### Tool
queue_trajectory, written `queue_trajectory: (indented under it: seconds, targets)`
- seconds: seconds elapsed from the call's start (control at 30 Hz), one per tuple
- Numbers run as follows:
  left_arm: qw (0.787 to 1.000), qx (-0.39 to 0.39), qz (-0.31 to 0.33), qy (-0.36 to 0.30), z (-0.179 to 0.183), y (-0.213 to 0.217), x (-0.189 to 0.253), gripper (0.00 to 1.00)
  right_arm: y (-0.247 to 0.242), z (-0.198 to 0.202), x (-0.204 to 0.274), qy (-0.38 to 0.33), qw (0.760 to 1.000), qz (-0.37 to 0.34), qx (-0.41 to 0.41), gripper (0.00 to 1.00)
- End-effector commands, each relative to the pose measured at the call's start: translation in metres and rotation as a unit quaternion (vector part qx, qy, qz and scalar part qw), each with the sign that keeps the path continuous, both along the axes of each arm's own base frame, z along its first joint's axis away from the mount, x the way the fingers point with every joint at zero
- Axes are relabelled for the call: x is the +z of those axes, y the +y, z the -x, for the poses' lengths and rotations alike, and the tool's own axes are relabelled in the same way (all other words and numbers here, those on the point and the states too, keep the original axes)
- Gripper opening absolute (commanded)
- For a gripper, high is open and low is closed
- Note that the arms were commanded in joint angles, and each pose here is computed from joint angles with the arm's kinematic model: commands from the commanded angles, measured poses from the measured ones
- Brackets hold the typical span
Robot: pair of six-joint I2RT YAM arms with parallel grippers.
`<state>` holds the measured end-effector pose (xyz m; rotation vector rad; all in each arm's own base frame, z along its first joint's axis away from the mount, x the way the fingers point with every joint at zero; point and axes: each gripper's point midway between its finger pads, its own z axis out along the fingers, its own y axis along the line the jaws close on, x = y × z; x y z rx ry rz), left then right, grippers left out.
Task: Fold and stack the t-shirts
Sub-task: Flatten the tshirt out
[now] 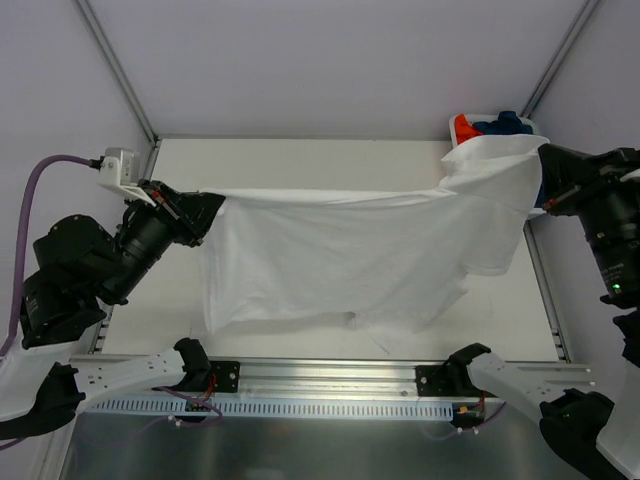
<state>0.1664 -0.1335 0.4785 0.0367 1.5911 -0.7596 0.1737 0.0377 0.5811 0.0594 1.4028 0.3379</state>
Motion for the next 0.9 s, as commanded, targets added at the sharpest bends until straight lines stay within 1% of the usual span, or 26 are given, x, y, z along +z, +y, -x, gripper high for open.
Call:
queue_trajectory:
  seconds: [0.0, 0.07, 0.1, 0.13, 0.17, 0.2, 0.23, 0.27, 0.33, 0.37, 0.4, 0.43, 0.47, 0.5, 0.53, 0.57, 0.6, 0.63, 0.67, 0.7, 0.73, 0.77, 0.8, 0.83, 0.87]
  targets:
    - [0.998, 0.058, -0.027, 0.016, -0.023, -0.003, -0.014, 0.08, 0.006, -0.04, -0.028, 0.042, 0.998, 0.03, -0.035, 0.01]
    - [0.994, 0.082, -0.062, 0.03, -0.038, -0.01, -0.033, 0.08, 0.013, -0.061, -0.043, 0.059, 0.997, 0.039, -0.043, 0.01]
    - [0.992, 0.1, -0.073, 0.036, -0.044, -0.01, -0.04, 0.09, 0.022, -0.082, -0.068, 0.092, 0.993, 0.055, -0.045, 0.0]
    - [0.989, 0.107, -0.091, 0.047, -0.053, -0.017, -0.051, 0.09, 0.024, -0.096, -0.077, 0.101, 0.992, 0.05, -0.052, 0.0]
    - [0.984, 0.13, -0.107, 0.062, -0.065, -0.014, -0.067, 0.09, 0.028, -0.109, -0.089, 0.115, 0.991, 0.049, -0.052, 0.01]
    - [0.982, 0.131, -0.113, 0.077, -0.074, -0.017, -0.079, 0.07, 0.037, -0.12, -0.102, 0.131, 0.99, 0.047, -0.029, 0.01]
    - [0.979, 0.134, -0.12, 0.099, -0.086, -0.021, -0.096, 0.06, 0.038, -0.148, -0.131, 0.161, 0.985, 0.045, -0.036, 0.0]
    - [0.971, 0.166, -0.123, 0.123, -0.109, -0.006, -0.121, 0.05, 0.042, -0.16, -0.145, 0.174, 0.984, 0.033, -0.033, 0.0]
    - [0.962, 0.176, -0.136, 0.158, -0.136, -0.006, -0.159, 0.02, 0.04, -0.188, -0.179, 0.2, 0.978, 0.033, -0.045, 0.01]
    - [0.957, 0.196, -0.139, 0.165, -0.152, -0.002, -0.179, 0.02, 0.042, -0.204, -0.2, 0.22, 0.974, 0.038, -0.049, 0.01]
    - [0.947, 0.228, -0.14, 0.179, -0.167, 0.014, -0.193, 0.02, 0.042, -0.215, -0.212, 0.23, 0.971, 0.04, -0.053, 0.0]
    - [0.939, 0.226, -0.144, 0.213, -0.183, 0.011, -0.222, 0.01, 0.04, -0.227, -0.22, 0.233, 0.97, 0.04, -0.059, 0.01]
    - [0.937, 0.232, -0.137, 0.22, -0.198, 0.011, -0.235, 0.0, 0.042, -0.244, -0.245, 0.258, 0.963, 0.047, -0.062, 0.01]
    - [0.934, 0.236, -0.135, 0.23, -0.208, 0.012, -0.247, 0.0, 0.044, -0.254, -0.255, 0.266, 0.961, 0.049, -0.063, 0.01]
    - [0.922, 0.248, -0.148, 0.256, -0.225, 0.015, -0.275, 0.0, 0.043, -0.265, -0.262, 0.269, 0.959, 0.049, -0.066, 0.0]
    - [0.917, 0.257, -0.156, 0.264, -0.234, 0.016, -0.289, 0.0, 0.046, -0.283, -0.284, 0.29, 0.953, 0.055, -0.069, 0.01]
    - [0.916, 0.264, -0.156, 0.258, -0.247, 0.015, -0.295, 0.0, 0.048, -0.292, -0.293, 0.297, 0.951, 0.058, -0.068, 0.0]
    - [0.902, 0.274, -0.179, 0.281, -0.26, 0.019, -0.326, 0.0, 0.052, -0.304, -0.301, 0.297, 0.951, 0.058, -0.067, 0.01]
    - [0.902, 0.281, -0.18, 0.275, -0.274, 0.019, -0.328, 0.0, 0.054, -0.313, -0.308, 0.301, 0.95, 0.059, -0.065, 0.0]
    - [0.9, 0.284, -0.181, 0.275, -0.284, 0.019, -0.333, 0.0, 0.06, -0.331, -0.324, 0.314, 0.945, 0.062, -0.06, 0.01]
    - [0.897, 0.291, -0.183, 0.278, -0.302, 0.021, -0.344, 0.0, 0.065, -0.341, -0.328, 0.314, 0.945, 0.065, -0.057, 0.01]
    - [0.895, 0.293, -0.184, 0.281, -0.31, 0.022, -0.35, 0.0, 0.068, -0.349, -0.336, 0.32, 0.943, 0.071, -0.056, 0.0]
    - [0.894, 0.293, -0.184, 0.285, -0.318, 0.023, -0.354, 0.0, 0.07, -0.363, -0.321, 0.304, 0.948, 0.07, -0.062, 0.01]
    - [0.891, 0.298, -0.19, 0.286, -0.33, 0.023, -0.361, 0.0, 0.074, -0.374, -0.344, 0.323, 0.941, 0.086, -0.061, 0.01]
    - [0.887, 0.306, -0.193, 0.286, -0.335, 0.028, -0.365, 0.0, 0.076, -0.381, -0.346, 0.322, 0.94, 0.089, -0.06, 0.0]
